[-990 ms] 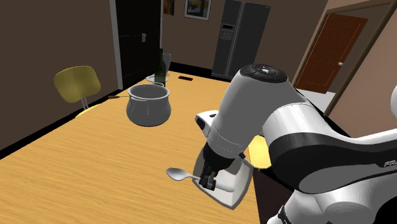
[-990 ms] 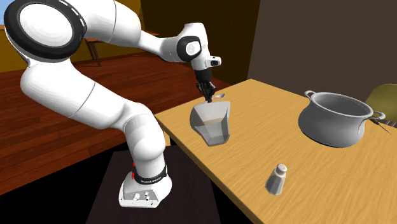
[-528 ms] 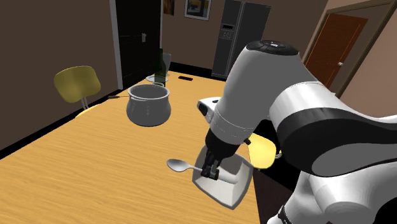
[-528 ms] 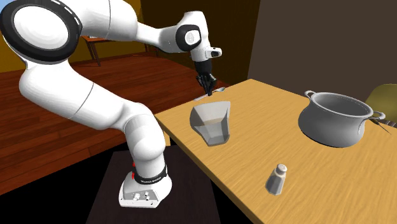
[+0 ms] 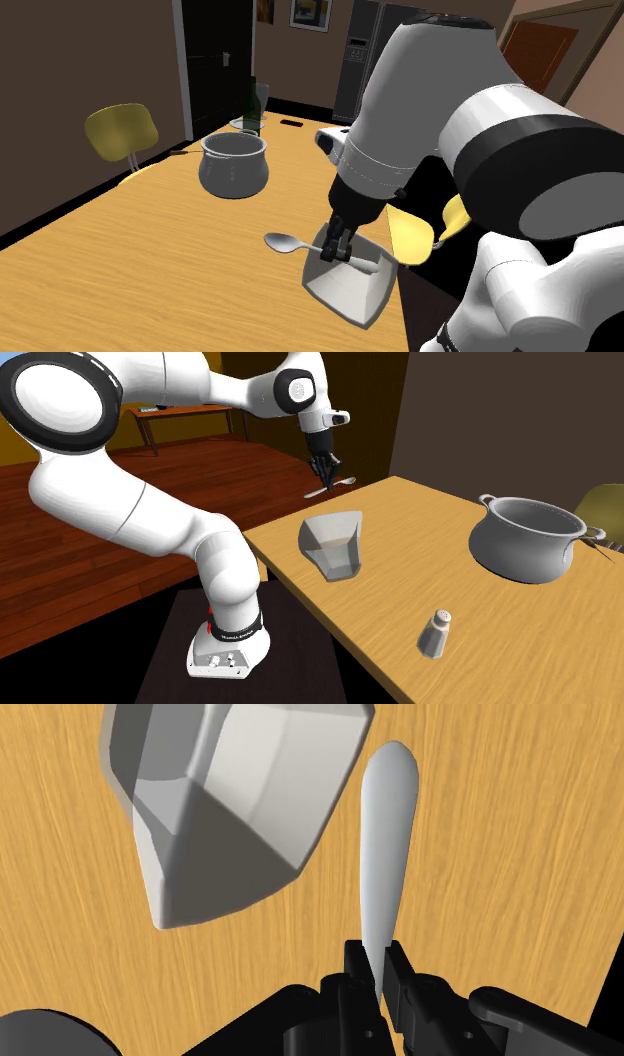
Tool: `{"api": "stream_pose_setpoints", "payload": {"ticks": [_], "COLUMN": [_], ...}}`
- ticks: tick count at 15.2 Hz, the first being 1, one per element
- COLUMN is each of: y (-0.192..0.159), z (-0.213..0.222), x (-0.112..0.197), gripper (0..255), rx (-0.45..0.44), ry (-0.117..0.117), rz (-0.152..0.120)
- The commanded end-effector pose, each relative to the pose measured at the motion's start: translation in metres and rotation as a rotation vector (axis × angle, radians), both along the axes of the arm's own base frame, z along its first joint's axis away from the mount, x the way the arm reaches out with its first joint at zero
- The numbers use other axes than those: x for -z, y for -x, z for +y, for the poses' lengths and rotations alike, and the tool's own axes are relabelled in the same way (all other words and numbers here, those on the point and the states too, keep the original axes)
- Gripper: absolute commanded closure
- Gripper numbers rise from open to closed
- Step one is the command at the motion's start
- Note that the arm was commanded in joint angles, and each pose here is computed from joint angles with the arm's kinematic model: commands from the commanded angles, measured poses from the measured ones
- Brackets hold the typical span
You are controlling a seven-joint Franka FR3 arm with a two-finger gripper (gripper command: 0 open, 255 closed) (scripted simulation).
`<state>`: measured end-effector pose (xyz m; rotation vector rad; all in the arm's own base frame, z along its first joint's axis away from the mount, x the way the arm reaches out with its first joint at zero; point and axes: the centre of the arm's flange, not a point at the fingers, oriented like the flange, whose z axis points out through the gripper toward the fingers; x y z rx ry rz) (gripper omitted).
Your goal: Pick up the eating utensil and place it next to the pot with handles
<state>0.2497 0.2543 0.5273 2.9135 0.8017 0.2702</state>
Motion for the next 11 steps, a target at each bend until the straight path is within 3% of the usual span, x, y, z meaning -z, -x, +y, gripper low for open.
{"api": "stream_pose_setpoints", "payload": {"ticks": [1, 9, 11], "y": [0.000, 0.000, -0.021], "z": [0.000, 0.000, -0.016], "x": [-0.011, -0.051, -0.051], "gripper": [255, 255, 255], "rx": [0.000, 0.000, 0.000], "ry": [0.000, 0.000, 0.000], "rz": [0.000, 0.000, 0.000]}}
